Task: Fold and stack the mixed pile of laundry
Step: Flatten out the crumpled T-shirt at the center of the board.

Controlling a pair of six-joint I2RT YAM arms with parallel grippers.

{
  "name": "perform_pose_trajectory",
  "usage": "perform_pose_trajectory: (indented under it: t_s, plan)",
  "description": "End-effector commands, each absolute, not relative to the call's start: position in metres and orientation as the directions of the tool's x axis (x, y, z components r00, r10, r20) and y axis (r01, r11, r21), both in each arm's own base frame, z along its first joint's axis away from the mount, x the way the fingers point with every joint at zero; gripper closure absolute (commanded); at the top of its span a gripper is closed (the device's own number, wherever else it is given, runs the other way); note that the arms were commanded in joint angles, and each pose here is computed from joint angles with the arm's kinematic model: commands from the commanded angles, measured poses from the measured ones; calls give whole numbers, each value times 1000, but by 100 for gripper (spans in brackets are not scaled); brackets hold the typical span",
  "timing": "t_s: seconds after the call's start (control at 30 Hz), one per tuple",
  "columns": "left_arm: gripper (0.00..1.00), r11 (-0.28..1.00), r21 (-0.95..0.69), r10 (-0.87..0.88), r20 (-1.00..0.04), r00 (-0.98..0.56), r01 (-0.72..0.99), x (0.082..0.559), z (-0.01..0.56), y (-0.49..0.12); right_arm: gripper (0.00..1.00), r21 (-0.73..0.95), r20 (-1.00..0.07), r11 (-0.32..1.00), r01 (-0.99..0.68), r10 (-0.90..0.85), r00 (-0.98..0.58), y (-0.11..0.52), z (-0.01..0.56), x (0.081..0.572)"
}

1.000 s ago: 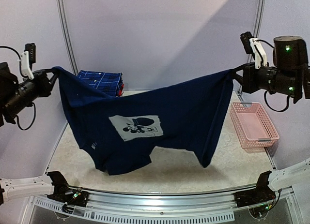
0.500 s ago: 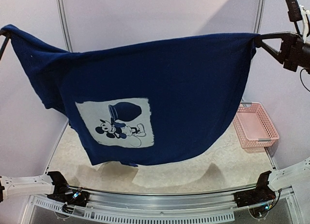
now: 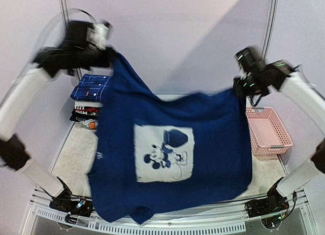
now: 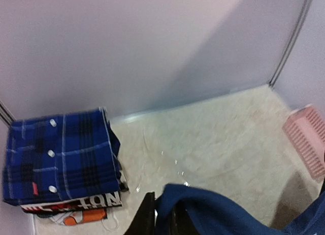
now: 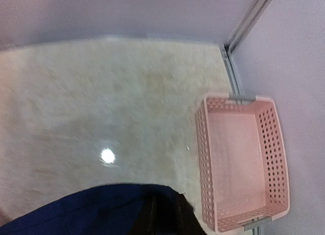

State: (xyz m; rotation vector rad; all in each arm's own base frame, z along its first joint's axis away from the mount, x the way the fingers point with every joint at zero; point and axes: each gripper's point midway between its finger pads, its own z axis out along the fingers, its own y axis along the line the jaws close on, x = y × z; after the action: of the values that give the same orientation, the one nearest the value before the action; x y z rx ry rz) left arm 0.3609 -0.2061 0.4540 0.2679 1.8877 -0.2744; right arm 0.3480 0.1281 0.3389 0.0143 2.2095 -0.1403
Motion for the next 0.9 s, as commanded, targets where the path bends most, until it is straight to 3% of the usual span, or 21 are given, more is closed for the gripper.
perform_pose_trajectory:
  t_s: [0.0, 0.1, 0.23, 0.3, 0.4, 0.53, 0.7, 0.87]
  plan:
    - [76, 971, -7, 164, -713, -682, 241, 435, 278, -219, 75, -114, -635, 983, 145, 40, -772, 112, 235, 379]
    - [47, 969, -2, 196, -602, -774, 247, 468, 204, -237, 49, -162, -567, 972, 169, 49, -822, 106, 195, 403]
    - [23, 963, -28, 197, -608, -769, 269, 470, 192, -251, 37, -224, -520, 959, 172, 31, -853, 104, 174, 415]
    - [18, 961, -19, 202, -631, -749, 275, 466, 198, -252, 35, -221, -518, 962, 162, 25, -855, 105, 173, 415]
    - [19, 961, -12, 207, -633, -746, 277, 454, 195, -249, 34, -188, -523, 973, 136, 18, -852, 111, 175, 413]
    - [28, 950, -21, 231, -630, -742, 313, 426, 182, -257, 34, -114, -532, 993, 35, -31, -846, 137, 176, 400]
    - [37, 926, -78, 239, -637, -733, 370, 384, 157, -274, 35, -2, -577, 976, -217, -179, -797, 218, 174, 369]
    - [55, 925, -124, 205, -635, -745, 360, 342, 124, -265, 36, 56, -648, 903, -425, -291, -704, 304, 186, 345]
